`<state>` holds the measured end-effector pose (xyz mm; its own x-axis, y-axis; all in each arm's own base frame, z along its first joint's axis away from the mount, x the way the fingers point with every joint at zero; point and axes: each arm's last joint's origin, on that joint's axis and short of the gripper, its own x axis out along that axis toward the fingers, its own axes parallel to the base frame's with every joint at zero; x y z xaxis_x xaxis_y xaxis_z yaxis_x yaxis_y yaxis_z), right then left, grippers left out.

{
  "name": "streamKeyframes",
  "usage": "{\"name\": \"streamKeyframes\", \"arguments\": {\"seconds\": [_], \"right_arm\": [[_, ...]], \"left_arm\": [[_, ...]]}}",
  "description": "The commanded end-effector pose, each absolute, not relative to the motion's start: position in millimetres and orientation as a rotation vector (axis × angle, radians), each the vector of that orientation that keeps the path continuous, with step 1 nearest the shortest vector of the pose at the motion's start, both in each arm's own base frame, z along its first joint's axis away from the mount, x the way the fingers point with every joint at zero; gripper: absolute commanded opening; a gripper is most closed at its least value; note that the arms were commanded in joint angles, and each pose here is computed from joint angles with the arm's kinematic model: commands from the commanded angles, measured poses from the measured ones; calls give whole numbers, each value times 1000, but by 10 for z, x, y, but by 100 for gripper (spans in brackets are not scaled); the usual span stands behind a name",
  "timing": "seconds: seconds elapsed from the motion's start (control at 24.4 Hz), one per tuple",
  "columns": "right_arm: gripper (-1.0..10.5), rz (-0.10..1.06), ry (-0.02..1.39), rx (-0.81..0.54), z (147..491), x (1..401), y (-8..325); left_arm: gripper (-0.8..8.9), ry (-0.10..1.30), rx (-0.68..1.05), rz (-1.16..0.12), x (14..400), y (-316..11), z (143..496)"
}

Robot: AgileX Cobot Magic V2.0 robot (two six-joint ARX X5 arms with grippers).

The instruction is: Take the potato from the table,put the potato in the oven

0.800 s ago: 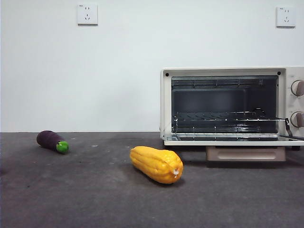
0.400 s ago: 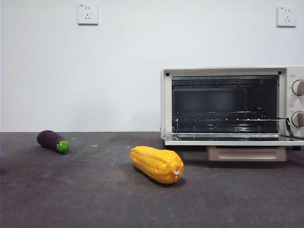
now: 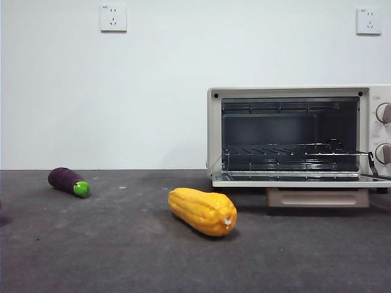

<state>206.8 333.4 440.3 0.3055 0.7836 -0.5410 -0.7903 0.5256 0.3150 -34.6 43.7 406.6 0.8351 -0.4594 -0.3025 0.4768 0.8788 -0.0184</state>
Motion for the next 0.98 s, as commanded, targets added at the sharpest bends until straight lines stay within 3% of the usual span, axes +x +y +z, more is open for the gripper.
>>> {"name": "streamKeyframes", "arguments": {"seconds": [0.04, 0.12, 0.2, 0.37, 0.49, 0.66, 0.82, 0.98], "right_arm": [[170, 1046, 716, -21, 4381, 2131, 3545], [174, 1049, 727, -29, 4312, 2189, 3692], [259, 1033, 728, -39, 4215, 2249, 3814], [559, 994, 739, -59, 3936, 2388, 4025], [576, 1000, 731, -111, 3656, 2498, 4217], [578, 1049, 702, -315, 3230, 2570, 4440], [639, 1058, 755, -379, 2777, 2669, 4608], [639, 1146, 840, -378, 2399, 2668, 4749]], "left_arm": [[-6, 261, -9, -491, -471, 560, 4004], [-6, 234, -40, -497, -547, 633, 3969], [-6, 227, -65, -496, -574, 660, 3954], [-6, 258, -52, -493, -520, 607, 3898], [-6, 333, -17, -515, -403, 481, 3768], [-6, 428, 7, -616, -303, 338, 3614], [-6, 439, 2, -654, -306, 326, 3607], [-6, 437, 3, -650, -306, 328, 3607]]}}
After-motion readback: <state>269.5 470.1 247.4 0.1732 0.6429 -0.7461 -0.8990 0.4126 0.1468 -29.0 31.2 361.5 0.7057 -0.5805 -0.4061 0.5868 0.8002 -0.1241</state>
